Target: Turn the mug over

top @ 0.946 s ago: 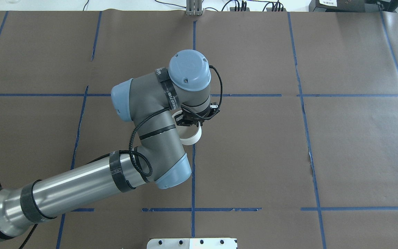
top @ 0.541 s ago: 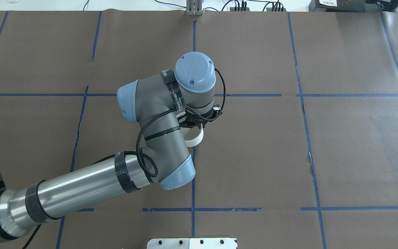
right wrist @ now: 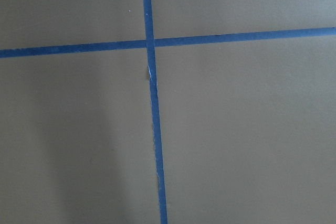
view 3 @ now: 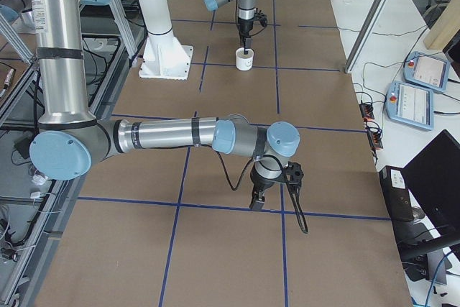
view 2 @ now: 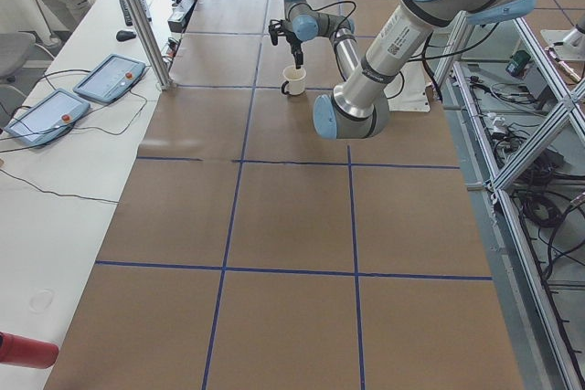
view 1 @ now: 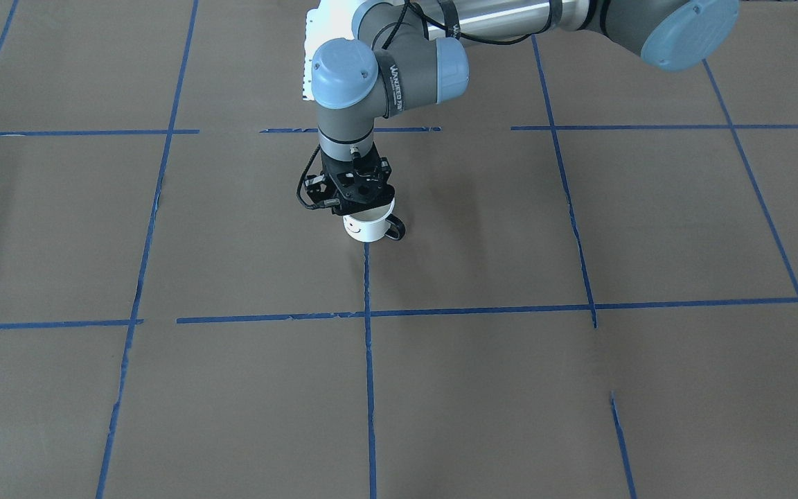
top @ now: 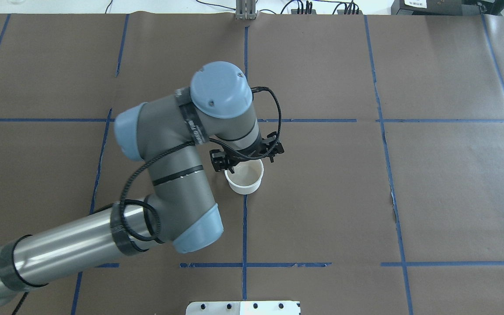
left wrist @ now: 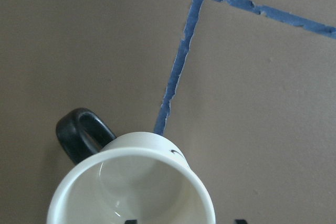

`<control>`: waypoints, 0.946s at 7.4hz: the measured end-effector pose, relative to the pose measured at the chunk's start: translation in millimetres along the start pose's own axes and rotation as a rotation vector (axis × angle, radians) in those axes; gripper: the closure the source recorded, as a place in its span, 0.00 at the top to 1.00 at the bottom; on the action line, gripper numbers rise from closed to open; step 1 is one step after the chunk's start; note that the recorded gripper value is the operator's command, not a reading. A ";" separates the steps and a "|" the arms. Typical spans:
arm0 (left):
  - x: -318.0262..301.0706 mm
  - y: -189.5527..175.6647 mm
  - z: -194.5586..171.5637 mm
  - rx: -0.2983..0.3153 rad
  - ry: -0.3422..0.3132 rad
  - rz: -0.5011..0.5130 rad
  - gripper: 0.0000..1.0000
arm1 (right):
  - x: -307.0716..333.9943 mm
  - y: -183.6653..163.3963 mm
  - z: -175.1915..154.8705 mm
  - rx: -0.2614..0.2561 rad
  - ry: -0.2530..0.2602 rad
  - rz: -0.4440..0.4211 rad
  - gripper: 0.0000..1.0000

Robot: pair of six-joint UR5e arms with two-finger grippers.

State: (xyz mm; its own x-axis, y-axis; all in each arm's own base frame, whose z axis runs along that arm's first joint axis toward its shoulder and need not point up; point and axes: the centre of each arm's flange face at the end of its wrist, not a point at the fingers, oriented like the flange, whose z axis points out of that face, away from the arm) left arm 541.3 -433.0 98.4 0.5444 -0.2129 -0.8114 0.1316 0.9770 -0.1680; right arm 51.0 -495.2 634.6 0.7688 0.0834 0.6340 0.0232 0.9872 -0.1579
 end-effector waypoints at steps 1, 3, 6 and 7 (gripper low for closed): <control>-31.8 -18.7 -32.5 0.019 0.012 0.054 1.00 | -0.1 -0.1 -0.1 0.000 0.000 0.000 1.00; -132.7 -83.8 -71.4 0.093 -0.044 0.226 1.00 | -0.1 -0.1 -0.1 0.000 0.000 0.000 1.00; -352.8 -180.9 -117.4 0.054 -0.186 0.490 1.00 | -0.1 -0.1 -0.1 0.000 0.000 0.000 1.00; -450.3 -201.4 -138.5 0.022 -0.217 0.521 1.00 | -0.1 -0.1 -0.1 0.000 0.000 0.000 1.00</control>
State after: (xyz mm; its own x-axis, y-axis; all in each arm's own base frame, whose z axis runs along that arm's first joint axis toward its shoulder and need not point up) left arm 155.0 -531.8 420.1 0.6998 0.2971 -0.6496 -0.1846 0.9537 0.2374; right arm 51.0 -495.3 634.5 0.7688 0.0833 0.6340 0.0232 0.9872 -0.1577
